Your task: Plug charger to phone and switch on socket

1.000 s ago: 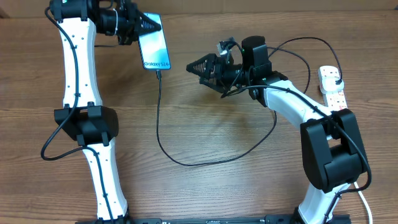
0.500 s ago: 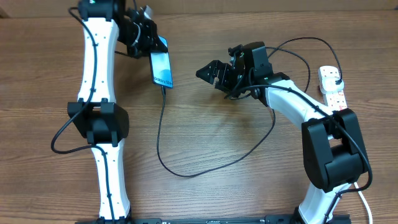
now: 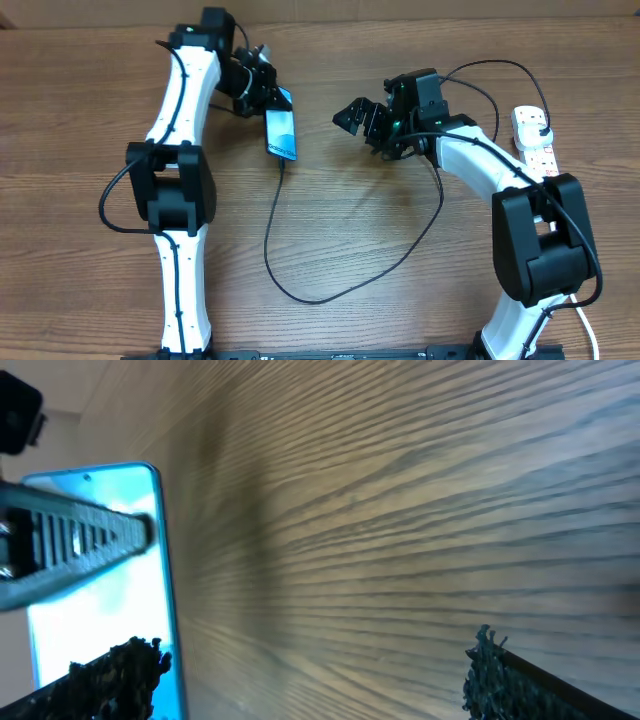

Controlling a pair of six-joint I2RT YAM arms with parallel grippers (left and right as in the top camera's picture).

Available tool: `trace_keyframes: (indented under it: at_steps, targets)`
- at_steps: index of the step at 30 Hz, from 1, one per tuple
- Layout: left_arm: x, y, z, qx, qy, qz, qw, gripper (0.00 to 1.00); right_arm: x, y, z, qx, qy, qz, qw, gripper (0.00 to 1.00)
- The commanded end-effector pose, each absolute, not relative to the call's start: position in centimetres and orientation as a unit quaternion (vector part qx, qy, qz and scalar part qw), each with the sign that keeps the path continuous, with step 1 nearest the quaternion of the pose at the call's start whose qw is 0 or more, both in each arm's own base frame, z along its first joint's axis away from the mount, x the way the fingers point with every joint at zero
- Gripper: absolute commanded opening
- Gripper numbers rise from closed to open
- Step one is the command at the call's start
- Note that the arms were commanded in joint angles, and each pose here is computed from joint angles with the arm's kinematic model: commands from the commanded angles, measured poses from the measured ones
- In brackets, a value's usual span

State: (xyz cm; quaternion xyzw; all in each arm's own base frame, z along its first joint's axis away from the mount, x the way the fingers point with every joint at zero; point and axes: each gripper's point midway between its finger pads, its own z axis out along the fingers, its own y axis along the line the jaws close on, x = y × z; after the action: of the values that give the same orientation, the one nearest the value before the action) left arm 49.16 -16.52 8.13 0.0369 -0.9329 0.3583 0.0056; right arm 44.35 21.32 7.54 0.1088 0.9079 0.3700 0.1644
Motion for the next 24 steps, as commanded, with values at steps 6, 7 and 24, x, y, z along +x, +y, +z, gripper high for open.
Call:
trace_keyframes:
  at_steps: [6, 7, 24]
  targets:
    - [47.7, -20.7, 6.4, 0.021, -0.922, 0.385, 0.03, 0.04, 44.9, 20.7, 7.8, 0.111, 0.909, 0.361, 0.175, 1.0]
    - [47.6, -21.0, 6.0, 0.022, -0.922, 0.385, 0.033, 0.04, 44.9, 20.7, 7.8, 0.111, 0.909, 0.361, 0.175, 1.0]
    - [46.5, -22.2, 1.9, 0.039, -0.929, 0.365, 0.046, 0.04, 44.7, 20.7, 7.6, 0.113, 0.911, 0.359, 0.17, 1.0]
